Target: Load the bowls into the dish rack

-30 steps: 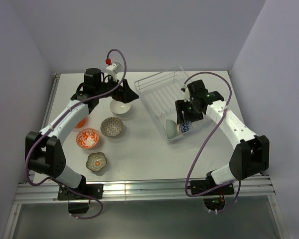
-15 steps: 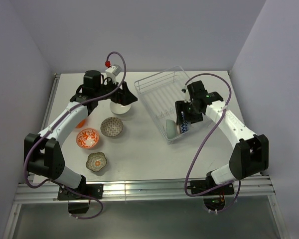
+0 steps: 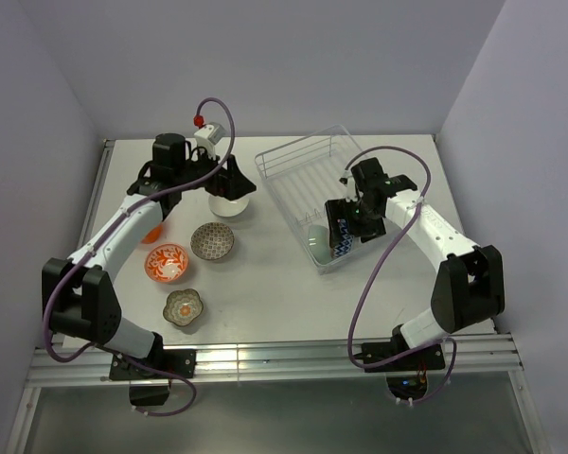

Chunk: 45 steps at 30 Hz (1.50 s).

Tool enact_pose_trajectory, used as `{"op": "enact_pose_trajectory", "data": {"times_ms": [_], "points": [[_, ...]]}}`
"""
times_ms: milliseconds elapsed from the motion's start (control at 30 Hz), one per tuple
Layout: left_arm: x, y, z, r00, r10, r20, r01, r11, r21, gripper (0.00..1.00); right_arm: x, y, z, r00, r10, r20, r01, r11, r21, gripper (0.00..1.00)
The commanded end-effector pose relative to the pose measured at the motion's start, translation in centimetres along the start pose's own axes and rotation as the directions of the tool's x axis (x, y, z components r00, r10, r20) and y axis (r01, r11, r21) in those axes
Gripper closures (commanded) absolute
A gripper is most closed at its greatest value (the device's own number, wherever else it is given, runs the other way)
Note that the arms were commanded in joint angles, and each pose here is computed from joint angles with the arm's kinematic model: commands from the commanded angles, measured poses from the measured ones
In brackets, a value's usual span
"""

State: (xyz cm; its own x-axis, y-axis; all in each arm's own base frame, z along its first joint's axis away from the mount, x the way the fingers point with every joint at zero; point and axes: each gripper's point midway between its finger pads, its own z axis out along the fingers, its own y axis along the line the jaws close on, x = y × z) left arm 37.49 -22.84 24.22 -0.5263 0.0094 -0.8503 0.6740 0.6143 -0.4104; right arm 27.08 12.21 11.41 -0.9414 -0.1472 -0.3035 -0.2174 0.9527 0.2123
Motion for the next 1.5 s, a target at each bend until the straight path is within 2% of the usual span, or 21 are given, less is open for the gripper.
{"op": "enact_pose_trajectory", "data": {"times_ms": [0,333,533,700,1000,1100,1167,1200,1233,1267,1300,1367,1467], "points": [[-1.6,-0.9,-1.4,0.997,0.058,0.053,-0.058,0.998,0.002,0.0,0.4,0.2,-0.4,0.999,-0.037,-0.027,0.037,0.999,-0.007,0.0],[-1.4,-0.8,-1.8,0.996,0.072,0.056,-0.072,0.997,0.002,0.0,-0.8,0.8,-2.6,0.979,-0.191,0.07,0.194,0.979,-0.053,0.0],[-1.0,-0.5,-2.5,0.996,0.079,0.046,-0.079,0.997,-0.001,0.0,-1.0,1.8,-4.0,0.946,-0.308,0.102,0.318,0.941,-0.113,0.0],[-0.3,0.2,-3.2,0.996,0.079,0.031,-0.078,0.997,-0.029,0.01,-3.0,2.2,-4.3,0.95,-0.283,0.134,0.3,0.946,-0.126,0.0],[1.2,1.7,-5.2,0.996,0.09,-0.015,-0.091,0.993,-0.077,0.0,-3.3,1.7,-2.7,0.963,-0.262,0.061,0.268,0.954,-0.131,0.03],[2.6,2.0,-6.8,0.986,0.144,-0.082,-0.149,0.987,-0.058,0.03,-3.5,2.2,-3.7,0.957,-0.273,0.103,0.286,0.947,-0.147,0.03],[3.8,2.2,-7.8,0.966,0.227,-0.125,-0.232,0.972,-0.031,0.05,-4.3,2.7,-4.6,0.948,-0.277,0.156,0.301,0.94,-0.163,0.01],[5.4,2.2,-9.1,0.962,0.21,-0.174,-0.218,0.976,-0.029,0.05,-4.6,3.0,-5.5,0.941,-0.28,0.193,0.312,0.936,-0.165,0.0],[6.0,2.6,-9.8,0.94,0.279,-0.197,-0.287,0.958,-0.013,0.06,-4.9,3.3,-6.0,0.936,-0.281,0.212,0.318,0.933,-0.17,0.0],[6.8,2.7,-10.3,0.93,0.293,-0.22,-0.301,0.953,-0.006,0.06,-5.3,3.5,-6.4,0.929,-0.285,0.237,0.328,0.929,-0.171,0.0],[8.7,2.8,-11.4,0.925,0.262,-0.276,-0.273,0.962,0.0,0.07,-5.9,3.9,-7.1,0.921,-0.286,0.266,0.338,0.924,-0.177,0.0],[10.3,3.5,-12.6,0.894,0.309,-0.324,-0.32,0.947,0.02,0.1,-6.9,4.5,-8.4,0.903,-0.293,0.313,0.359,0.916,-0.177,0.0],[12.4,5.1,-14.5,0.887,0.266,-0.377,-0.292,0.956,-0.012,0.11,-8.5,5.3,-10.0,0.871,-0.304,0.386,0.393,0.903,-0.174,0.0]]}}
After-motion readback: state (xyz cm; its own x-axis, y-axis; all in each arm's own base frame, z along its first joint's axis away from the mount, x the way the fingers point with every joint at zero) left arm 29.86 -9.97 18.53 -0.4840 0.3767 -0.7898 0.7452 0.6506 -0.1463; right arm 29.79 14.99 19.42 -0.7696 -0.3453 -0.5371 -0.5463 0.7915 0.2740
